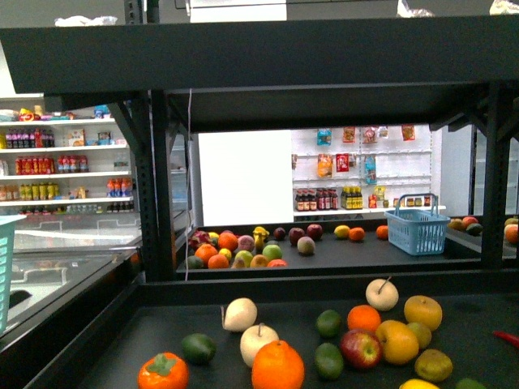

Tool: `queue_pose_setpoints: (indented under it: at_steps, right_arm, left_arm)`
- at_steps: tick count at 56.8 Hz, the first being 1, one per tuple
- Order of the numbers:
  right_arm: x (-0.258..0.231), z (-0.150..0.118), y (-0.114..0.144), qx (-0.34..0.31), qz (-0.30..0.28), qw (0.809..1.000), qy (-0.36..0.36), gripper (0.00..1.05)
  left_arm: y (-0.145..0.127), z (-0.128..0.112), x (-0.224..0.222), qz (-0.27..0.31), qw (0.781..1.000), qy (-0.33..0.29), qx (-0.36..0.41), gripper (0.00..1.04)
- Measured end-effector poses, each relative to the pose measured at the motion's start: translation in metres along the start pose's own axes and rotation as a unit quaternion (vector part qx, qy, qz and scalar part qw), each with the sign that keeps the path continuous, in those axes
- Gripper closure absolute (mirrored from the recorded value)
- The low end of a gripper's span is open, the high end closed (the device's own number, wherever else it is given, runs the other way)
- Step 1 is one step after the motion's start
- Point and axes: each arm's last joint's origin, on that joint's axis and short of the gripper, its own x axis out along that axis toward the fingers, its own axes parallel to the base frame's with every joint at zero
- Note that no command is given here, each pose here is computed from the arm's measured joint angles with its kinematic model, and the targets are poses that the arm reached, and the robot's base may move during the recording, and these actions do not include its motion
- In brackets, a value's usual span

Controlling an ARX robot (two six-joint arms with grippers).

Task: Pick lemon from shelf

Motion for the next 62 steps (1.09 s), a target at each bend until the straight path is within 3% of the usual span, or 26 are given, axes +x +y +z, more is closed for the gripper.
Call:
queue_pose_setpoints:
  at_steps: [36,39,41,43,49,62]
  right_arm:
    - [0.000,0.000,0.000,0.000,0.000,1.000,0.000,0.07]
    - [0.000,0.000,0.000,0.000,0.000,1.000,0.000,0.07]
    - [0.000,0.000,0.000,0.000,0.000,1.000,0.000,0.07]
    - [0.000,0.000,0.000,0.000,0.000,1.000,0.000,0.07]
    - [0.000,0.000,0.000,0.000,0.000,1.000,0.000,0.07]
    - [0.000,0.000,0.000,0.000,0.000,1.000,0.000,0.07]
  left_arm:
    - [0.000,0.000,0.000,0.000,1.000,0.000,0.000,0.08]
    - [0.000,-0.001,0.000,-0.009,0.998,0.042,-0.036,0.08]
    - [0.000,0.002,0.004,-0.017,0.986,0.107,-0.124,0.08]
    - [0.003,0.011,0.010,-0.018,0.973,0.128,-0.189,0.08]
    - [0.019,0.052,0.036,-0.004,0.927,0.128,-0.353,0.08]
    - [0.095,0.131,0.139,0.047,0.826,0.082,-0.556,0.08]
